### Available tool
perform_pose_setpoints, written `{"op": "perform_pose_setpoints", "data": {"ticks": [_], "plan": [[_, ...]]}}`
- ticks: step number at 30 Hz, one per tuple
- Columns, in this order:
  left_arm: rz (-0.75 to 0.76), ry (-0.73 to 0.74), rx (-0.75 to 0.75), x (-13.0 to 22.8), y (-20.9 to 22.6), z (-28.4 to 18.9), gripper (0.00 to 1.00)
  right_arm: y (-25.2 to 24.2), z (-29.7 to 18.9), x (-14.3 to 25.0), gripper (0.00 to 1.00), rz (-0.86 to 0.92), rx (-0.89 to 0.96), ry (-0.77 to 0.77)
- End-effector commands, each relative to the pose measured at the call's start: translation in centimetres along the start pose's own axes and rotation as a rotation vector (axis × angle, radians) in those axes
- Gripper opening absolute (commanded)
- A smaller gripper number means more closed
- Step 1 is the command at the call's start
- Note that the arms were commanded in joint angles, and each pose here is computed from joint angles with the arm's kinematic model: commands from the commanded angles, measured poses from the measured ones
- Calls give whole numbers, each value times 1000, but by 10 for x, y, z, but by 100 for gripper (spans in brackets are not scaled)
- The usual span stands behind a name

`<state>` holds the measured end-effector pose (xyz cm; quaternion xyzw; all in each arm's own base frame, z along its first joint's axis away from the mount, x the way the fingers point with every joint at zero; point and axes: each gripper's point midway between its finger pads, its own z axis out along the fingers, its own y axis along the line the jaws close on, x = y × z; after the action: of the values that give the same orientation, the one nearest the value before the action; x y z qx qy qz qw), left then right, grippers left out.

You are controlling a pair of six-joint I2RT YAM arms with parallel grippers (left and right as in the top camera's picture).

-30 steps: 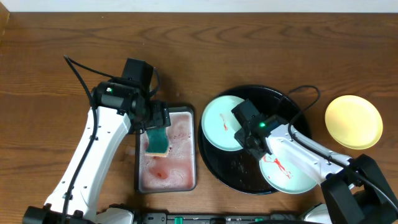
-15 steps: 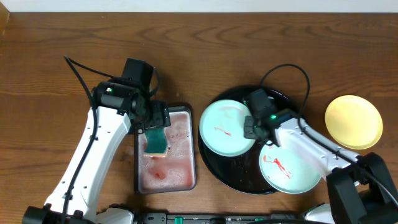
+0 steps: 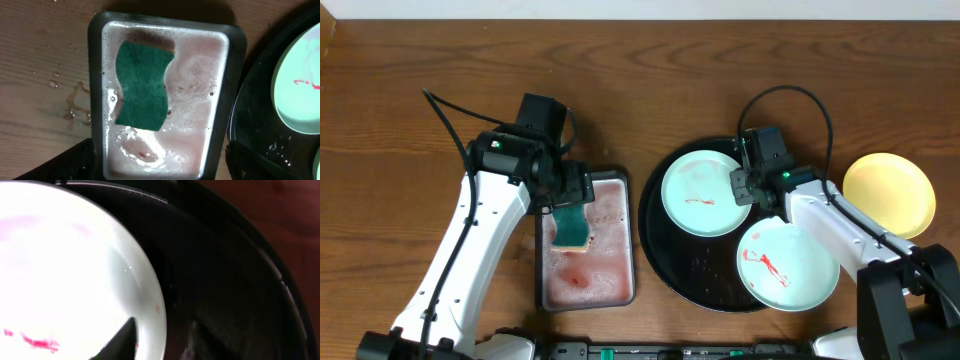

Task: Clean dirty plates on tray and stack at the side
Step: 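Drag the pale green plate to the back of the black tray, then grasp the sponge again with the left gripper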

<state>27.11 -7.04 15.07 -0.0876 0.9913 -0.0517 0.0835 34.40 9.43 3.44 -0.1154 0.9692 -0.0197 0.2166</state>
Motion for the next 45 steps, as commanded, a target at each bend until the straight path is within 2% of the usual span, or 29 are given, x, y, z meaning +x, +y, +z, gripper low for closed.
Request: {"op": "perform_pose_setpoints", "data": {"ticks": [1, 6, 11, 12, 16, 18, 25, 26, 28, 35, 37, 39, 40, 42, 45], "plan": [[8, -4, -8, -1, 2, -1, 83, 8, -20, -18, 45, -9, -73, -31], [3, 7, -13, 2, 3, 5, 83, 15, -51, -14, 49, 69, -179, 12], [-70, 34, -68, 15, 17, 37, 81, 27, -90, -12, 52, 96, -323, -3], [-70, 39, -69, 17, 18, 44, 80, 29, -97, -12, 52, 100, -347, -14], [-71, 80, -46, 29, 19, 86, 57, 33, -126, -20, 56, 101, -413, -89], [-73, 107, -20, 34, 15, 102, 51, 33, -133, -22, 56, 98, -415, -113], [-82, 284, -100, 69, 31, 155, 48, 33, -136, -22, 51, 123, -417, -117], [-86, 315, -99, 74, 31, 160, 32, 33, -136, -22, 51, 123, -417, -117], [-87, 330, -102, 76, 31, 163, 8, 33, -136, -22, 50, 123, -417, -116], [-85, 324, -12, 56, 7, 137, 7, 33, -136, -22, 47, 123, -417, -116], [-87, 323, 18, 52, 0, 126, 17, 33, -136, -22, 47, 123, -417, -116], [-85, 314, 22, 49, -2, 118, 39, 33, -136, -22, 47, 123, -417, -116], [-85, 309, 24, 49, -2, 116, 46, 33, -136, -22, 47, 123, -417, -116], [-80, 298, 17, 47, -1, 114, 56, 33, -136, -22, 47, 123, -417, -114], [-71, 270, -40, 43, 9, 116, 59, 33, -135, -21, 47, 123, -417, -113]]}}
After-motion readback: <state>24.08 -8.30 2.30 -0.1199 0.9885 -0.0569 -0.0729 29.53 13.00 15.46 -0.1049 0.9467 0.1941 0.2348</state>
